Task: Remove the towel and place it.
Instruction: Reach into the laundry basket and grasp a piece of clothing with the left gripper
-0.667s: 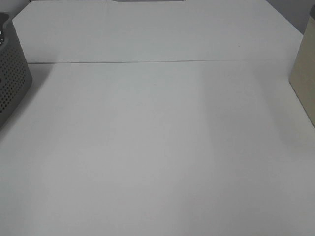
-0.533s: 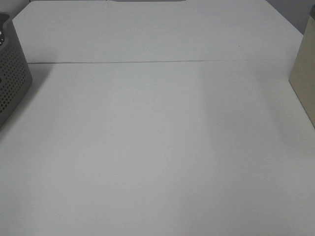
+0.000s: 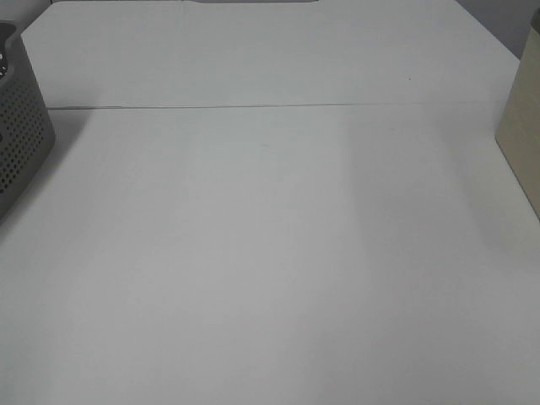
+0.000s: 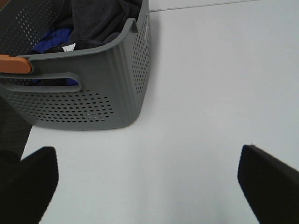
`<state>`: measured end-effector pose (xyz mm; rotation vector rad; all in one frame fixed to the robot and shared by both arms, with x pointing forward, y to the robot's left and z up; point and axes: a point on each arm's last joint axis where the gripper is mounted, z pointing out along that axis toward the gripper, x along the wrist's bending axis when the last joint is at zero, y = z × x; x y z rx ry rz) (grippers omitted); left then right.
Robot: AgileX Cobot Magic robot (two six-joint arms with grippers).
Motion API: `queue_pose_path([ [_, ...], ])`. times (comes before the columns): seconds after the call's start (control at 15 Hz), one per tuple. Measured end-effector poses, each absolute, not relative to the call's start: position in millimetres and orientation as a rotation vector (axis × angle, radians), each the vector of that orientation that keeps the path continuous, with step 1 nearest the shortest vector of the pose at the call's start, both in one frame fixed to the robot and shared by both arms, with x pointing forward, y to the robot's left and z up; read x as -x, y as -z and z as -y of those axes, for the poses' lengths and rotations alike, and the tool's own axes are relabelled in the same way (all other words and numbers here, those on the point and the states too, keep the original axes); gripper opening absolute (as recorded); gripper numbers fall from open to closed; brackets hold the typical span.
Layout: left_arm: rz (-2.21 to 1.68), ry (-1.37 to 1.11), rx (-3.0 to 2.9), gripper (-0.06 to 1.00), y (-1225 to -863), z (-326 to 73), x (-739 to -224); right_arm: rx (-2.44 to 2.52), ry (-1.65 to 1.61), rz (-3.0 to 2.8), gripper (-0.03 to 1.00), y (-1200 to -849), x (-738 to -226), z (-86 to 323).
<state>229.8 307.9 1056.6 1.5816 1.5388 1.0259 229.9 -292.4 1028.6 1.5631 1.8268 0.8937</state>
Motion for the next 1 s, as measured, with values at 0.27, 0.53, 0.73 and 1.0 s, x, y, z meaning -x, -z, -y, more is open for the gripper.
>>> queue_pose_path([
  [0.27,-1.537,-1.026,-1.580,0.99,-1056.8,-307.8,-229.9,-1.563,-0.894,-1.827,0.66,-1028.6,-229.9,292.4],
  [0.53,-1.536,-1.023,-1.580,0.99,-1056.8,-307.6,-229.9,-1.563,-0.894,-1.827,0.66,-1028.6,-229.9,292.4],
  [0.73,-1.500,-1.002,-1.602,0.99,-1056.8,-307.9,-230.2,-1.563,-0.894,-1.827,0.66,-1028.6,-229.9,292.4],
  [1.0,-1.493,-0.999,-1.606,0.99,-1056.8,-307.9,-230.3,-1.563,-0.894,-1.827,0.66,-1028.6,-229.9,292.4],
])
